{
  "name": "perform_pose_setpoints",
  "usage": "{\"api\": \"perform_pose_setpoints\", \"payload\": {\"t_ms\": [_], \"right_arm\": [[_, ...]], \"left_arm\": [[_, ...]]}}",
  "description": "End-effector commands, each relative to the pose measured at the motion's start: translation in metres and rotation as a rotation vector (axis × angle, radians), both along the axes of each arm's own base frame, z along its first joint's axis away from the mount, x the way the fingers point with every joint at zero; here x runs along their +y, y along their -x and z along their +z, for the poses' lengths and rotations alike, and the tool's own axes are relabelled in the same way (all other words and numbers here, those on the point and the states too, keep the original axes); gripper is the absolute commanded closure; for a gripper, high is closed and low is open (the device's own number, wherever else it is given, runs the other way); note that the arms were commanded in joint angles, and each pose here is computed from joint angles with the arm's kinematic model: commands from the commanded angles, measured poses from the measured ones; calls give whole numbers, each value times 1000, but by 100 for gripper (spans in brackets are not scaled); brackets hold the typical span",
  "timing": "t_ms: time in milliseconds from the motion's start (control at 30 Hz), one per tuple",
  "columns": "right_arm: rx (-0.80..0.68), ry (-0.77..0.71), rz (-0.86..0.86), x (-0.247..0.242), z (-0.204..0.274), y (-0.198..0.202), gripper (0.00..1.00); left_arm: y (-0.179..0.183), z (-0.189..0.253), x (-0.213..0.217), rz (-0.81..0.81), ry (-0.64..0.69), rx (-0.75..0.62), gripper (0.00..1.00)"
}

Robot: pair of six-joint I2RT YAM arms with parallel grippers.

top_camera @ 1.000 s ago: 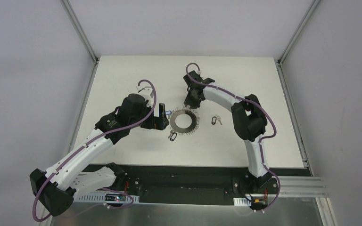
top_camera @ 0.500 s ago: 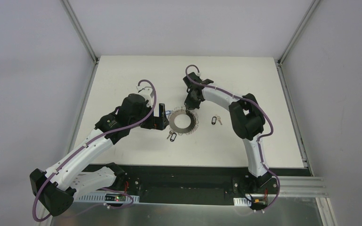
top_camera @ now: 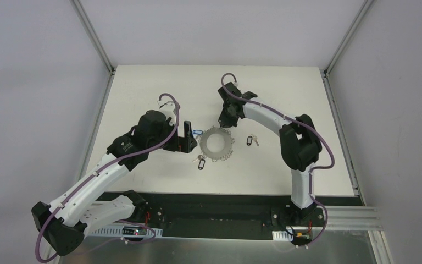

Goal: Put the keys on the keyring

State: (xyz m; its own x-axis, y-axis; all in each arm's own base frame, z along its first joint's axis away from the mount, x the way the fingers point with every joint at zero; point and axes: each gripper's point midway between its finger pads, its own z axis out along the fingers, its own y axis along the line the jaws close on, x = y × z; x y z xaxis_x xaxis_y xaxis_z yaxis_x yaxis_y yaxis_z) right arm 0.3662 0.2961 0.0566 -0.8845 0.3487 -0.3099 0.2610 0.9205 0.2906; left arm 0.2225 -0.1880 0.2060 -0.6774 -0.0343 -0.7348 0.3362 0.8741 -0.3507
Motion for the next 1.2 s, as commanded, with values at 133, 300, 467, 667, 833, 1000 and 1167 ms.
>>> {"api": "perform_pose_setpoints", "payload": {"t_ms": [133, 300, 467, 667, 833, 1000, 1167], "right_arm": [[-101, -136, 102, 6, 110, 36, 100], [-90, -172, 168, 9, 148, 62, 100], [-106, -207, 210, 8, 184, 81, 100], [-113, -254, 267, 4, 216, 107, 100], [-105, -310, 318, 1, 238, 129, 100], [-75, -359, 386, 2, 254, 151, 100], [-58, -400, 435, 6, 267, 167, 100]], "left_arm": [[16, 55, -28, -160, 159, -75, 0], [16, 78, -38, -234, 189, -140, 6], [16, 92, -51, -347, 182, -213, 10], [23, 103, -70, -531, 165, -340, 14], [34, 111, -77, -647, 163, -434, 16], [32, 119, -81, -670, 169, -511, 17], [29, 128, -84, -684, 160, -592, 17]]}}
